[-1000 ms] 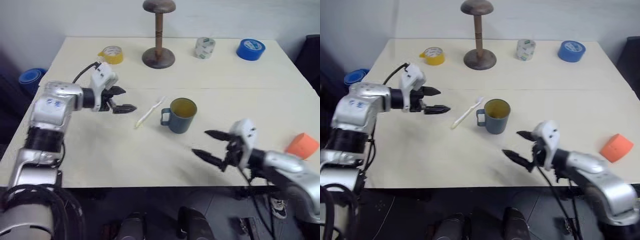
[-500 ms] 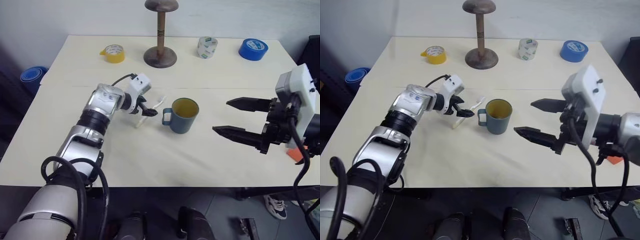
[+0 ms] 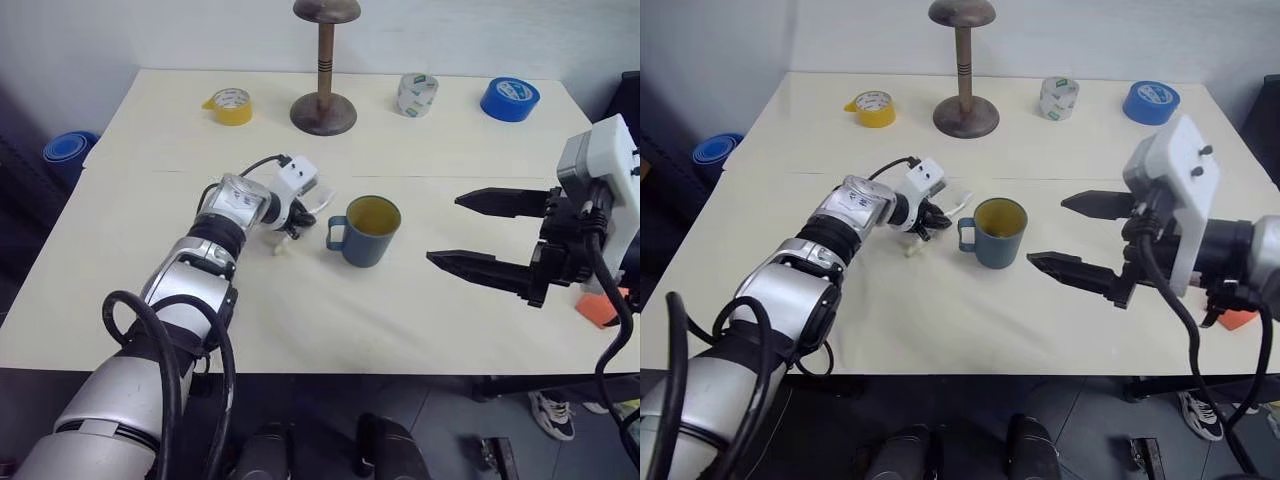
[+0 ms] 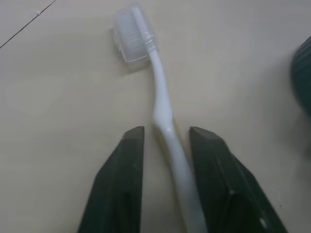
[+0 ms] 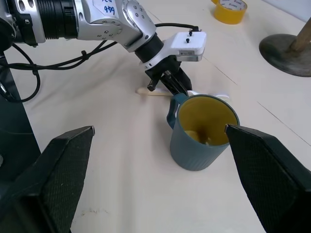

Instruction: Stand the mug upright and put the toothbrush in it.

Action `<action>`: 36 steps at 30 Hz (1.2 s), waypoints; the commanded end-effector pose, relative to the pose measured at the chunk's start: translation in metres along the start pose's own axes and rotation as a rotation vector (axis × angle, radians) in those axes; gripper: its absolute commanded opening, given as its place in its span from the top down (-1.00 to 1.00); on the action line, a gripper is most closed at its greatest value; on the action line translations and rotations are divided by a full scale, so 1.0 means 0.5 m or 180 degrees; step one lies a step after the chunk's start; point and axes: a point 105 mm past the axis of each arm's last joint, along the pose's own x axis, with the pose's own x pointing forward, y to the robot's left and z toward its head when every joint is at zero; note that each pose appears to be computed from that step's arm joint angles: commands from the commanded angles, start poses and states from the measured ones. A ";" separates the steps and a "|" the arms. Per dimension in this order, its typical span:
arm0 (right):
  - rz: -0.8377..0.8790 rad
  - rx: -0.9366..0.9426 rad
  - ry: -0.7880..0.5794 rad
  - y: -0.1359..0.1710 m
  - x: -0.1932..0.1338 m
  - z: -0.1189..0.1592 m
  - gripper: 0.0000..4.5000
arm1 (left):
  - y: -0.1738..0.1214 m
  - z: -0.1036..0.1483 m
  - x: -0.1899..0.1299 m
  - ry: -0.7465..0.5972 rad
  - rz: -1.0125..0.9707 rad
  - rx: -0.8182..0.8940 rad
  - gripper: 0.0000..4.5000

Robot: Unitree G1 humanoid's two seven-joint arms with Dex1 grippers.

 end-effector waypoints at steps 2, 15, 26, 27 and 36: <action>-0.0074 -0.0161 -0.0067 0.003 -0.012 0.020 -1.00 | 0.004 0.008 -0.004 -0.0013 0.0029 0.0004 0.96; -0.0469 0.0232 -0.0193 -0.014 -0.028 -0.015 -1.00 | 0.092 0.228 -0.187 -0.2658 -0.0051 -0.1531 0.96; -0.0734 0.0382 -0.0230 -0.033 -0.033 -0.030 -1.00 | -0.134 0.316 -0.211 -0.3460 -0.1092 -0.1091 0.96; -0.0739 0.0392 -0.0231 -0.033 -0.033 -0.031 -1.00 | -0.148 0.313 -0.200 -0.3445 -0.1087 -0.1035 0.96; -0.0833 0.0422 -0.0262 -0.040 -0.040 -0.026 -1.00 | -0.195 0.258 -0.109 -0.3170 -0.0926 -0.0753 0.80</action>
